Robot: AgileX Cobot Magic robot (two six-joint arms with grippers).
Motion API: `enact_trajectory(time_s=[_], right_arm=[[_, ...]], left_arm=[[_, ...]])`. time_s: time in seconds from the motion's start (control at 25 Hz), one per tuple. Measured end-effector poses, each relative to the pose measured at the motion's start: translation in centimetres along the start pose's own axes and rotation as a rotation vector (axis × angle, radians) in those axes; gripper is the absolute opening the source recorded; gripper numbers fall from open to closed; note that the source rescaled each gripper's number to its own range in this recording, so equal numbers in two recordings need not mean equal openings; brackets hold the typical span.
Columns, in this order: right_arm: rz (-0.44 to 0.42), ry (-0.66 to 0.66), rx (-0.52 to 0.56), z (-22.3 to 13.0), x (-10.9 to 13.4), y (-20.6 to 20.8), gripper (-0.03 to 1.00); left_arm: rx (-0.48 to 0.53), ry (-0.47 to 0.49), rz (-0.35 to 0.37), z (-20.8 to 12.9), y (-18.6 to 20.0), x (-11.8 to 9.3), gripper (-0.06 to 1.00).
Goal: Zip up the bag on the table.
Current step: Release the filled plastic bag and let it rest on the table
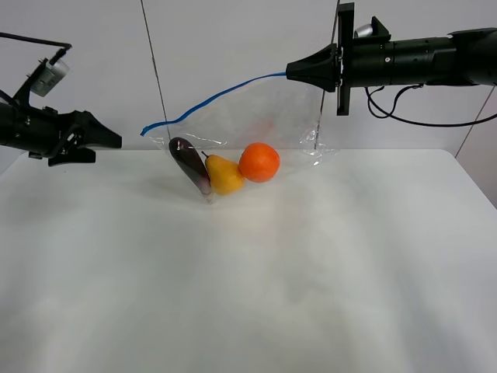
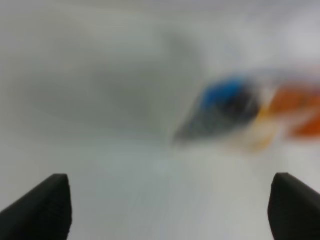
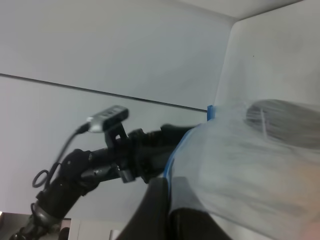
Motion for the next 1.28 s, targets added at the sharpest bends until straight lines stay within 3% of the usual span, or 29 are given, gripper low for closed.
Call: enact_trajectory(time_s=[0.16, 0.36, 0.52, 0.68, 0.84, 1.08, 1.28], right_arm=[[-0.004, 0.01, 0.003, -0.1, -0.1, 0.0, 0.0], [-0.011, 0.022, 0.007, -0.1, -0.2, 0.0, 0.0], [-0.026, 0.034, 0.017, -0.3, -0.5, 0.0, 0.0], [-0.068, 0.053, 0.043, -0.8, -1.3, 0.1, 0.0], [-0.143, 0.1, 0.095, -1.7, -2.8, 0.3, 0.0], [-0.272, 0.171, 0.192, -3.3, -5.2, 0.5, 0.0], [-0.308, 0.182, 0.224, -3.9, -5.8, 0.4, 0.0]], left_arm=[[0.138, 0.001, 0.132, -0.8, 1.0, 1.1, 0.97], [0.254, -0.026, 0.242, -0.9, 1.5, 0.0, 0.97], [0.389, -0.041, 0.329, -2.9, 1.9, -0.7, 0.97], [0.468, -0.04, 0.356, -4.3, 2.1, -1.6, 0.97], [0.452, -0.047, 0.353, -4.1, 3.6, -2.8, 0.97], [0.342, -0.089, 0.354, -2.7, 7.7, -5.3, 0.97], [0.236, -0.107, 0.355, -1.8, 11.0, -7.3, 0.97]])
Point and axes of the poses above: a point on each arm's last joint axis where the gripper is mounted, y pointing back along that axis away from the gripper, x along the wrist's bending axis when the last joint is at zero, z = x × y, the point moved 10 cm from there along -y, pointing out along that axis toward the gripper, and after that the axes turned 2 degrees about y, right-handed, at the moved point
